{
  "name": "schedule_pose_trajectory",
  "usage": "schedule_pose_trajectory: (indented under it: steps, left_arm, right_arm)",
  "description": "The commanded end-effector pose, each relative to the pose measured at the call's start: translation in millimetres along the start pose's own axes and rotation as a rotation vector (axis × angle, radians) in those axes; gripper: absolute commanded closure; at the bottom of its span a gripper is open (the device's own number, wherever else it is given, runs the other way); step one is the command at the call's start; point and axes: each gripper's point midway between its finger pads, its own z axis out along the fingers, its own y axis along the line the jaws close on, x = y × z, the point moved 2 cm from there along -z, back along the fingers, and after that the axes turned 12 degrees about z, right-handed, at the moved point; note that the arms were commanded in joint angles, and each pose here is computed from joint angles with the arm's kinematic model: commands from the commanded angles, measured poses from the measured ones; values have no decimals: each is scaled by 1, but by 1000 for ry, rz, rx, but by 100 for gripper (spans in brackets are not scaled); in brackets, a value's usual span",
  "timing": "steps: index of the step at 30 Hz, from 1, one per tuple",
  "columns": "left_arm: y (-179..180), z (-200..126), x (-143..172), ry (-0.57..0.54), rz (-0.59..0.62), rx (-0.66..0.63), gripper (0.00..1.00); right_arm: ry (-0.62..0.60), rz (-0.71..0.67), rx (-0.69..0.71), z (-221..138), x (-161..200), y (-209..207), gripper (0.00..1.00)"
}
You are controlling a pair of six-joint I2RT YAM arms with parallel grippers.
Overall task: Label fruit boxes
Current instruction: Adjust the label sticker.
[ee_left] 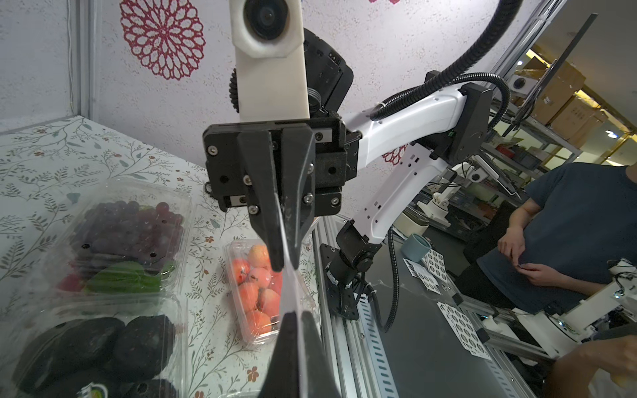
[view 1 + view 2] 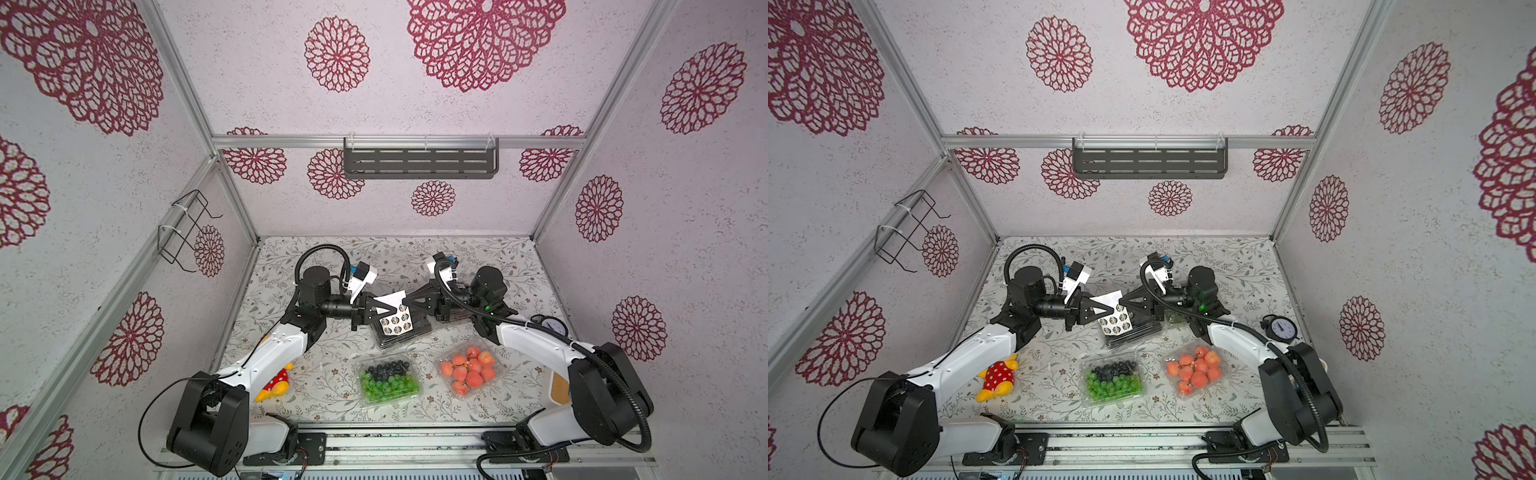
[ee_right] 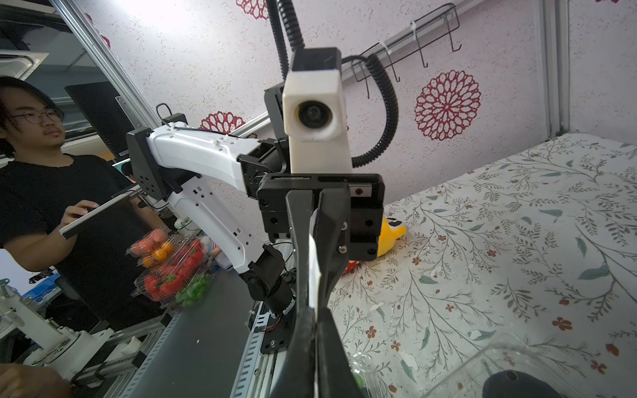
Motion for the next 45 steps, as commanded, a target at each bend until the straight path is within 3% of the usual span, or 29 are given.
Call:
schedule_pose_trajectory:
  steps: [1,5,12,26,45]
  left_arm:
    - [-2,-2,-9,-11,21,19,100]
    - [-1,-2,-8,-11,20,14,100]
    - [-1,-2,-10,-21,22,11,100]
    - [-3,1,-15,-35,45,60,100]
    - [-10,-1,-14,-54,60,93,100]
  right_arm:
    - [16,-70,-53,-4,0,14,73]
    - [32,-85,-78,-3,2,21,75]
    - [56,-73,-70,1,6,17,100]
    - [58,-85,-141,6,1,24,100]
    - [48,-57,-120,9,-3,11,100]
